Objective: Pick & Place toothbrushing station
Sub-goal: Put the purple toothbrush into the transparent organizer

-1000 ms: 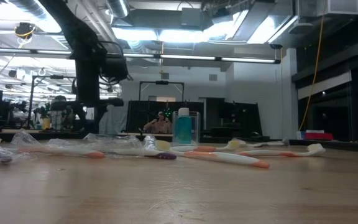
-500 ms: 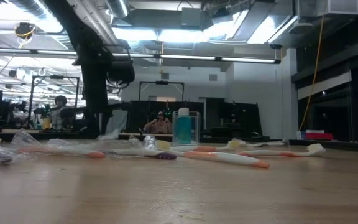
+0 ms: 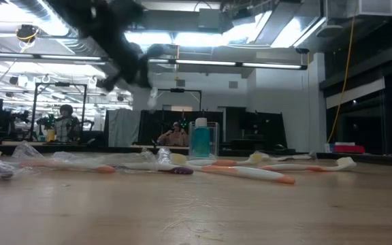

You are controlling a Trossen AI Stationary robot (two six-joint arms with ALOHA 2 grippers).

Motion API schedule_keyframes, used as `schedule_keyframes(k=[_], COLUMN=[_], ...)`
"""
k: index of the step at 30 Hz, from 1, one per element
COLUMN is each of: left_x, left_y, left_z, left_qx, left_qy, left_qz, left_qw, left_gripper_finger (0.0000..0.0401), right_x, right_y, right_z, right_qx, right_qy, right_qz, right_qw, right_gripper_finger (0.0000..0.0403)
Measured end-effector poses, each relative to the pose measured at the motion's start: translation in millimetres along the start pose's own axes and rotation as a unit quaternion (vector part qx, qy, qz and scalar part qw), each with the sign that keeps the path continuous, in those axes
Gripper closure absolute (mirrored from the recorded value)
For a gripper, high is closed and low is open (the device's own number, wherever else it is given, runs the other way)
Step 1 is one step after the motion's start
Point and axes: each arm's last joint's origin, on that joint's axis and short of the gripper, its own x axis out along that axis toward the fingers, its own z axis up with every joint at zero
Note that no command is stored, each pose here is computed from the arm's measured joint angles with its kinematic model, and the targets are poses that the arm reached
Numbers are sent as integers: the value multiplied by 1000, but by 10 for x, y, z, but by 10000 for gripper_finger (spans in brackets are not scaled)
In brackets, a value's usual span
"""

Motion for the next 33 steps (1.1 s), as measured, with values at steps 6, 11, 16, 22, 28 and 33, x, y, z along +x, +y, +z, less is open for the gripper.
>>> schedule_keyframes(k=[6,11,16,22,28,33], left_x=[-395,-355,-68,260,527,728], left_y=[-497,-673,-683,-662,-662,-627], left_z=[-38,-143,-243,-309,-259,-268], left_qx=[91,150,136,144,158,172], left_qy=[-186,-255,-288,-285,-284,-275], left_qz=[-99,-116,-115,-131,-144,-143], left_qw=[973,948,941,939,935,935], left_gripper_finger=[399,399,399,400,400,400], right_x=[-22,-20,-20,21,61,70], right_y=[52,81,105,152,164,167], right_z=[-38,-61,-57,-54,-63,-59], right_qx=[-2,17,42,57,60,64], right_qy=[-5,-5,-6,-9,-12,-12], right_qz=[-6,-6,-6,-15,-24,-26], right_qw=[1000,1000,999,998,998,998], right_gripper_finger=[243,243,243,243,243,243])
